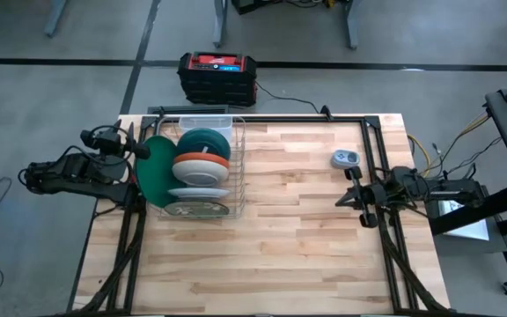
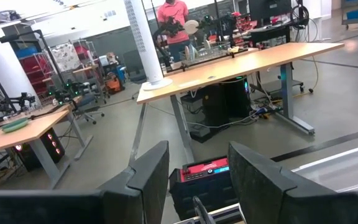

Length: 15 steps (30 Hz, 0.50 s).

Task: Sort dishes
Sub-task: Return to Home Position

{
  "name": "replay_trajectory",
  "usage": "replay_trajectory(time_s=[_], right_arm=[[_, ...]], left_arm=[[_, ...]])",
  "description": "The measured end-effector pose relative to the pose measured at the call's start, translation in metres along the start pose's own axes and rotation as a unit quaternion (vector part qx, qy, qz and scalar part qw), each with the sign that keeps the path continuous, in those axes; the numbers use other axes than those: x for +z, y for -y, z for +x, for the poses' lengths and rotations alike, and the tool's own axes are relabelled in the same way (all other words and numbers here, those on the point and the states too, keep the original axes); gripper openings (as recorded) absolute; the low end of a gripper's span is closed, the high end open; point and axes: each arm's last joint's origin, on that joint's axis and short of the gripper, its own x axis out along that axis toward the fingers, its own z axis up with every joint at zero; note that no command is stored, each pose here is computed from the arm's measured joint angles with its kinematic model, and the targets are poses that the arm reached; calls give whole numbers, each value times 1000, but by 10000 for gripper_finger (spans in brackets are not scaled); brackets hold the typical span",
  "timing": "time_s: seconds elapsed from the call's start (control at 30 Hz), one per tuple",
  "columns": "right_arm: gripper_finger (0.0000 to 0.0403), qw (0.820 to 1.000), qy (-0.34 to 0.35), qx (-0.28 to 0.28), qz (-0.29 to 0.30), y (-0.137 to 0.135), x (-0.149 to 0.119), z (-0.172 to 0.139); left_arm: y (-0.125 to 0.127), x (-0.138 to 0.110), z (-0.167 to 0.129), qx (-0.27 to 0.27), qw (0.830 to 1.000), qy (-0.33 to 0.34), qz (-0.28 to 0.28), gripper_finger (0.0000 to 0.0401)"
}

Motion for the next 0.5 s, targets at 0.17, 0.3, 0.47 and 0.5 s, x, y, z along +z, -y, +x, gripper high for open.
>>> replay_trajectory(time_s=[0.17, 0.3, 0.47, 0.5], right_arm=[[0, 1000, -3, 0, 1, 0, -1, 0], [0, 1000, -4, 0, 1, 0, -1, 0], [0, 1000, -4, 1, -4, 0, -1, 0], [0, 1000, -5, 0, -4, 0, -1, 0]], left_arm=[[0, 0, 0, 0, 1000, 0, 0, 155], [0, 0, 0, 0, 1000, 0, 0, 155], [0, 0, 0, 0, 1000, 0, 0, 155], [0, 0, 0, 0, 1000, 0, 0, 155]])
